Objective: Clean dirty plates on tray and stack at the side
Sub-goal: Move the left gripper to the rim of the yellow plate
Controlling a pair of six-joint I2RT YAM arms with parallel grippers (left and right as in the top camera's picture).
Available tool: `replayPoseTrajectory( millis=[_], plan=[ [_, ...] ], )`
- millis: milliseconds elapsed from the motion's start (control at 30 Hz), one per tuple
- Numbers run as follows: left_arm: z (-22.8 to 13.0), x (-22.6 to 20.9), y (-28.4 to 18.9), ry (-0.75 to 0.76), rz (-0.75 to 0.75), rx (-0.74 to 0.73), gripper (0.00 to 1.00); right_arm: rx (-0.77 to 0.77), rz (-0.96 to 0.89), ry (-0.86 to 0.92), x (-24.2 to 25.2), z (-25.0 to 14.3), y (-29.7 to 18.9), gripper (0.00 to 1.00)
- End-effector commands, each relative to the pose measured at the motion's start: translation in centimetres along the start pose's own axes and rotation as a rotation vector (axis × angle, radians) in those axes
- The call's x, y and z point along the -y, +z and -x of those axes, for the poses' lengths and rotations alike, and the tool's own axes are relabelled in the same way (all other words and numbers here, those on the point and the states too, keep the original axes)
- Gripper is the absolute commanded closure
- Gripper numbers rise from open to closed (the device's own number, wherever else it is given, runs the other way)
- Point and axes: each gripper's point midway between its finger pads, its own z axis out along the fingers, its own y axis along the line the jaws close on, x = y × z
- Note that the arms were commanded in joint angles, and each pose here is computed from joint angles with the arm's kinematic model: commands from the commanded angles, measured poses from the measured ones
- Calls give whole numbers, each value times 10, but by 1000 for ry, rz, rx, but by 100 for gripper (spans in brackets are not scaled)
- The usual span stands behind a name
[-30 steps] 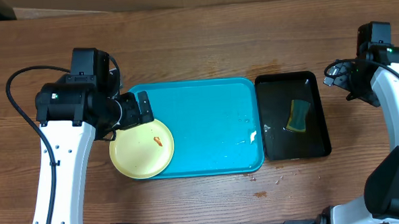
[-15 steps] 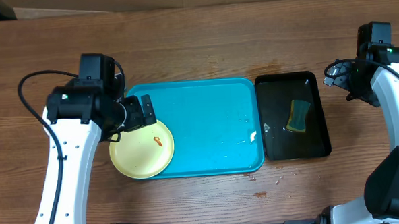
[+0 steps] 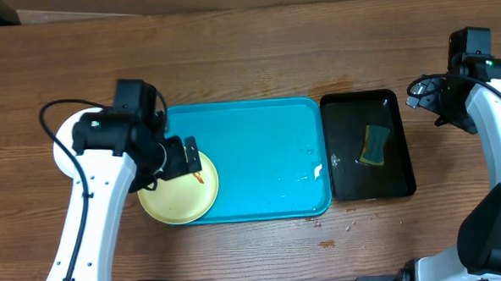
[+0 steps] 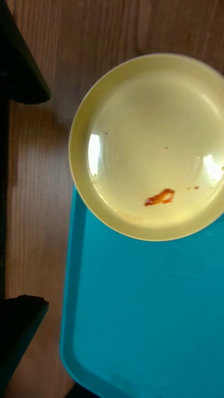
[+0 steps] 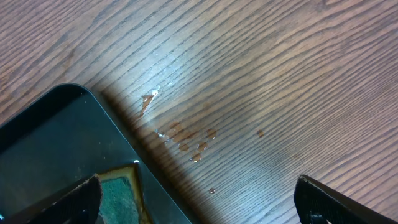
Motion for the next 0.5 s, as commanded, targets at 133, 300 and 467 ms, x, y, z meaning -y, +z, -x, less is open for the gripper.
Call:
replayPoseTrajectory(
  millis=[133,300,467],
  plan=[
    [-23,-42,32,-75,212,-66,5,38,8,11,-1,7,-10,0],
    [-12,-76,15,-258,300,-13,0,38,8,11,-1,7,-10,0],
    [-2,-93,13,-382,234,7,0,38,8,11,-1,7,-10,0]
  ],
)
